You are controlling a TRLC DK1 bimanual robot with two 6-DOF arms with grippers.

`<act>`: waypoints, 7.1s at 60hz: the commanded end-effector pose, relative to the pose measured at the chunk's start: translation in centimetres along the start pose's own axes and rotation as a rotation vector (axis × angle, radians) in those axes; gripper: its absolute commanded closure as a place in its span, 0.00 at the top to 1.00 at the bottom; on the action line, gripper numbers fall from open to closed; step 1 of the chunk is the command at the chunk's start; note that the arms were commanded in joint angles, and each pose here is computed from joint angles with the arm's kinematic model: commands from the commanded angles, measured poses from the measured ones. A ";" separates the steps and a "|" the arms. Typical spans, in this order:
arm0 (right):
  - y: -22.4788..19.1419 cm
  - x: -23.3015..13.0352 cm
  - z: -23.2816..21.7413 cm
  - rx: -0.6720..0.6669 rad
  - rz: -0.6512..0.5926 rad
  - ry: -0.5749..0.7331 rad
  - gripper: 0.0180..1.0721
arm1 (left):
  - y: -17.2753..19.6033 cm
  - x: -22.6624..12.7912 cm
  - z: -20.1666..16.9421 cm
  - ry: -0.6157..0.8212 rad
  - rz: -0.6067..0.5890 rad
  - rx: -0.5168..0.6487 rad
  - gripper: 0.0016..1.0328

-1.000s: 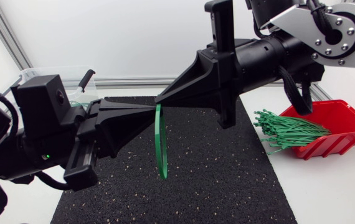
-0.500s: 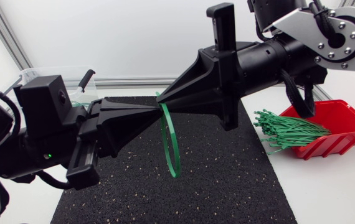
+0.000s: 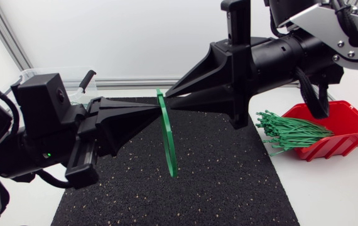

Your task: Take a green cable tie from the red box, thread the tail through the head to close it, then place it in the transparent bin on the left.

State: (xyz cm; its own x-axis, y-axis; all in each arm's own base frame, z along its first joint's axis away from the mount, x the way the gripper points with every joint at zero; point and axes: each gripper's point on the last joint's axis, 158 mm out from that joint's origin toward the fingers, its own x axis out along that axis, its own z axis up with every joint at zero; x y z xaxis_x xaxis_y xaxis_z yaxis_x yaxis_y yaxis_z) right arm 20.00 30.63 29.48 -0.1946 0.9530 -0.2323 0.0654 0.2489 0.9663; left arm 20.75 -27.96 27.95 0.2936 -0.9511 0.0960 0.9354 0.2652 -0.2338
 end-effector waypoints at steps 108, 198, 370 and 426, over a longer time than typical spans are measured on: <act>-2.4 1.3 4.6 0.042 -0.044 -0.065 0.05 | -4.4 0.9 0.0 0.018 -0.115 0.005 0.03; -12.5 -15.1 10.9 -0.475 -0.939 -0.547 0.96 | 21.3 -11.7 4.9 0.197 0.934 0.205 0.03; -13.3 -28.4 -4.4 -0.901 -1.274 -1.336 0.96 | 22.8 -25.7 -0.5 0.352 1.352 -0.014 0.97; -19.7 -27.4 0.9 -0.943 -1.163 -1.461 0.96 | 15.9 -26.5 -5.1 0.052 1.305 0.189 0.97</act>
State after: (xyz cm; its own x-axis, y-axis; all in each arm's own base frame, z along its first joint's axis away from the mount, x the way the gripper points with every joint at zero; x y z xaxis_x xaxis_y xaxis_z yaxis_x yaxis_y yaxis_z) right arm 24.72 -0.06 17.87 0.9971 -0.0158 -0.0749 0.0128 0.9991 -0.0410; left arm 27.16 0.77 18.14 0.9923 0.0184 -0.1228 -0.0146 0.9994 0.0323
